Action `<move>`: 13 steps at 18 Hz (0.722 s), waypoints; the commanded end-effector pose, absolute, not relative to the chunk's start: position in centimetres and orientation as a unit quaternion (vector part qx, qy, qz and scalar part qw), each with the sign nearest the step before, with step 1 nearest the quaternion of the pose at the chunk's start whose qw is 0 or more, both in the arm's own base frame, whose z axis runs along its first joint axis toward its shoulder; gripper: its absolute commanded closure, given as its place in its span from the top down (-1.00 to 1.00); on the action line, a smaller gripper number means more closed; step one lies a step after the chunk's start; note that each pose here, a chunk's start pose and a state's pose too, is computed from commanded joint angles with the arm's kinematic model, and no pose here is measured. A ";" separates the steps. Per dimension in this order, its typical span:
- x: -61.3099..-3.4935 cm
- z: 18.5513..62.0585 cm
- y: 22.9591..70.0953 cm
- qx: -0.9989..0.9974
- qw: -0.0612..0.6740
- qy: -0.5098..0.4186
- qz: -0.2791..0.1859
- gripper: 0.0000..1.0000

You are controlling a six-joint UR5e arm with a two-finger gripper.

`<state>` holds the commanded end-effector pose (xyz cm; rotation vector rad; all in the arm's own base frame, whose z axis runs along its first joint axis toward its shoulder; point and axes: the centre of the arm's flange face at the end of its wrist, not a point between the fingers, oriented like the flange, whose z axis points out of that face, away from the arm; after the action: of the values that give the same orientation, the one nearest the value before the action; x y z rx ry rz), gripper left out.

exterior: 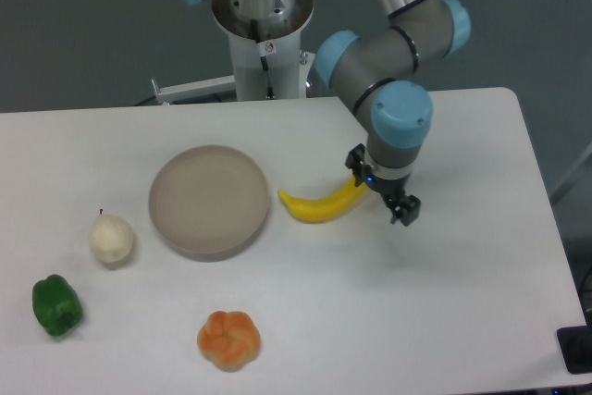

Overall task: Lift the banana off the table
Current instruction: 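Move the gripper over the yellow banana's stem end, then lower the gripper onto the banana and close the fingers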

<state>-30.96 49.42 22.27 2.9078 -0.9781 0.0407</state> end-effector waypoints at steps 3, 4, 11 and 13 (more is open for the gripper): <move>-29.8 21.5 49.7 0.955 0.042 -0.292 0.017 1.00; -29.0 21.3 49.7 0.955 0.043 -0.292 0.020 1.00; -26.7 18.9 49.0 0.957 0.041 -0.286 0.021 1.00; -26.7 18.6 49.2 0.957 0.041 -0.287 0.020 0.88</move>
<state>-26.68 49.18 18.63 2.9298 -0.8795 0.0607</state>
